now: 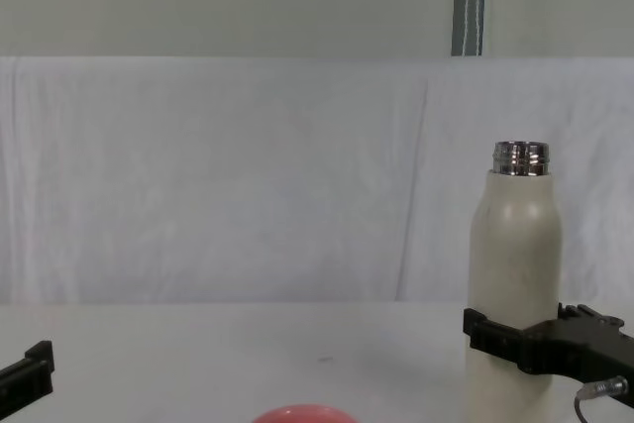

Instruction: Grasp the thermos with one hand and pour water into the cup lid.

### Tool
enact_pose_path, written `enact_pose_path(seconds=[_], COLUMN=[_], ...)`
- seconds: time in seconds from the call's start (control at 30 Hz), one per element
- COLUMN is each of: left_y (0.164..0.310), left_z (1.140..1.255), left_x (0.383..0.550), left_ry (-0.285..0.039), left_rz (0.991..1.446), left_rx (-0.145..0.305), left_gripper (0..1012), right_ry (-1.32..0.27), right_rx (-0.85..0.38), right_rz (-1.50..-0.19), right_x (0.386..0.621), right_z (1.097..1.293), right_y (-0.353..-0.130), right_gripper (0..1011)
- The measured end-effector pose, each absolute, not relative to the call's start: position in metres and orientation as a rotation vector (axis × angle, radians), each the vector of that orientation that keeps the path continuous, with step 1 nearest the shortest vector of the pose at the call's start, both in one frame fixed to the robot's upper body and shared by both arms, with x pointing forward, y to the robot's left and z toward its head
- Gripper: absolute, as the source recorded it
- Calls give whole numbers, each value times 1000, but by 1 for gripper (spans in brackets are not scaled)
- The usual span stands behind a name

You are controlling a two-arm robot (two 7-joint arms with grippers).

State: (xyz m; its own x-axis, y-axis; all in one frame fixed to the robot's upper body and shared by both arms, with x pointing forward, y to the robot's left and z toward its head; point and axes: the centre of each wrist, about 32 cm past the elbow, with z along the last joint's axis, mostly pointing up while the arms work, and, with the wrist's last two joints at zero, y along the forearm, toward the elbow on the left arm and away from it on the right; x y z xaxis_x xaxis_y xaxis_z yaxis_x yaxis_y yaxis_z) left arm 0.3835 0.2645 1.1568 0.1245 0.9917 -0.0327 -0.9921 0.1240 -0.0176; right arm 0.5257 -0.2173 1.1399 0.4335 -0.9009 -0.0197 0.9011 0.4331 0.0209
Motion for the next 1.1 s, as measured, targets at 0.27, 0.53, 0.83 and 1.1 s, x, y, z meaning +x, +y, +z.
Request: enact_pose_path(seconds=[0.27, 0.53, 0.83, 1.1], left_y=[265, 265, 265, 265], left_z=[1157, 1157, 1157, 1157], left_x=[384, 384, 384, 384], left_ry=[14, 14, 14, 14], left_rz=[1446, 1446, 1446, 1446], left_rx=[-38, -38, -38, -38], left_gripper=[1001, 1001, 1001, 1001], right_ry=[17, 15, 16, 19], right_rx=[41, 40, 32, 22], right_rz=[-1108, -1098, -1095, -1095], right_x=[524, 522, 518, 514], right_z=[1139, 1138, 1135, 1133], right_y=[-219, -221, -223, -226], right_gripper=[1001, 1001, 1001, 1001])
